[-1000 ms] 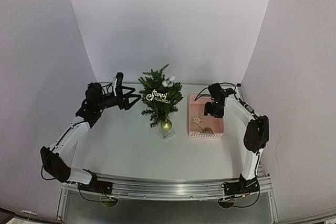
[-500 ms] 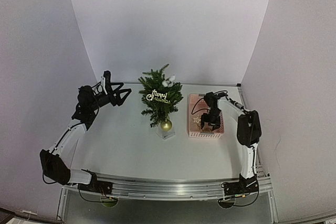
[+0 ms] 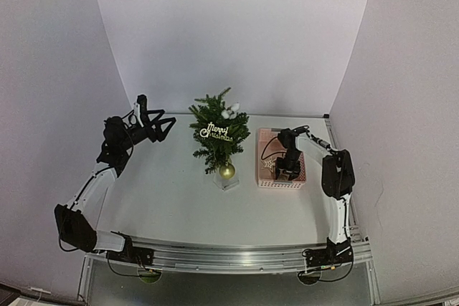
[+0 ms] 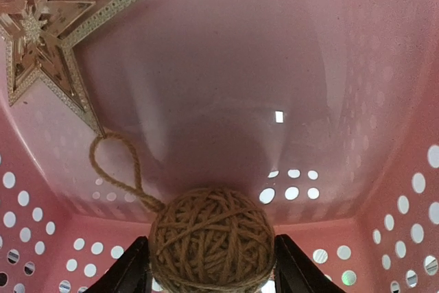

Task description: Decorate the small christmas tree

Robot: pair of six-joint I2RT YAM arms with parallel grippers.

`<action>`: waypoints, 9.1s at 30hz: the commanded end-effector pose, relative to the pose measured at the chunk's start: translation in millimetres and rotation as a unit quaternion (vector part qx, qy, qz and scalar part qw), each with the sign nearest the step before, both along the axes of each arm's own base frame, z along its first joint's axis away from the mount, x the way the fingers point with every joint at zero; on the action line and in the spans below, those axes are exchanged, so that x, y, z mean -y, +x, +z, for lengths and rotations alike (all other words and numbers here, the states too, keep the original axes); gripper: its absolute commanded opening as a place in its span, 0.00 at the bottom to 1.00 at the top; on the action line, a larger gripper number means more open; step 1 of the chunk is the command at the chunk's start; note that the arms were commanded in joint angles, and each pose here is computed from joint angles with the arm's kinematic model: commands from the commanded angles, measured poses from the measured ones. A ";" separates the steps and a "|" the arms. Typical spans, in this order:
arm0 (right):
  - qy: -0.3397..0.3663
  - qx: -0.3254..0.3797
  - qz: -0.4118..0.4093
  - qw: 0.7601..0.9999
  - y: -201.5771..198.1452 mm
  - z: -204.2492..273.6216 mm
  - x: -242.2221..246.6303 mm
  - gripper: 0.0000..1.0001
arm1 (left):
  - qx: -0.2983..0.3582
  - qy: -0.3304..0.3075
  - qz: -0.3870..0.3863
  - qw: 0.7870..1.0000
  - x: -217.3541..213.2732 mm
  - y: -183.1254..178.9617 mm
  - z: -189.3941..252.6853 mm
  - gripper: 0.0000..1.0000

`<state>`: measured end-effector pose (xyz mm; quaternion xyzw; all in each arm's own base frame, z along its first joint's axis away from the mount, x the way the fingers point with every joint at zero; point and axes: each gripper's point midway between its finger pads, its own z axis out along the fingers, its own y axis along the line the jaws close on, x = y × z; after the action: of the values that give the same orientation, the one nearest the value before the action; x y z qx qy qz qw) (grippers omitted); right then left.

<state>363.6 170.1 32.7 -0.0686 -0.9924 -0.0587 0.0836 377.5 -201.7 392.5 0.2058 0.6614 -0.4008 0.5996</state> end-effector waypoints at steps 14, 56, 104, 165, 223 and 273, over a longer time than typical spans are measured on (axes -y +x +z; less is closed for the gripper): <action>0.031 0.083 0.024 0.996 28.7 83.2 -9.6 0.28 | 0.016 -0.005 0.000 1.000 -0.7 3.1 7.1 0.91; 0.260 0.462 0.218 0.819 14.3 291.3 -105.4 0.29 | 0.031 0.008 -0.017 0.999 4.2 2.5 -3.8 0.91; 0.278 0.470 0.209 0.812 16.6 273.1 -124.3 0.26 | 0.030 0.002 -0.033 0.999 7.9 1.3 -0.8 0.91; 0.211 0.528 0.248 0.784 -21.4 306.5 -97.1 0.18 | 0.093 0.072 -0.198 0.973 63.1 -17.3 47.3 0.84; 0.345 0.472 0.243 0.774 -43.9 311.6 -95.2 0.15 | 0.245 0.192 -0.342 0.886 266.9 -92.7 24.8 0.14; 0.253 0.548 0.262 0.753 37.4 329.4 -110.2 0.09 | 0.547 0.359 -0.225 0.722 264.3 -32.3 17.0 0.40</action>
<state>398.6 271.4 347.9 0.2504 -0.8104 -0.3106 -0.4292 336.5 -461.6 407.3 0.7386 0.2674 -0.0969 0.6112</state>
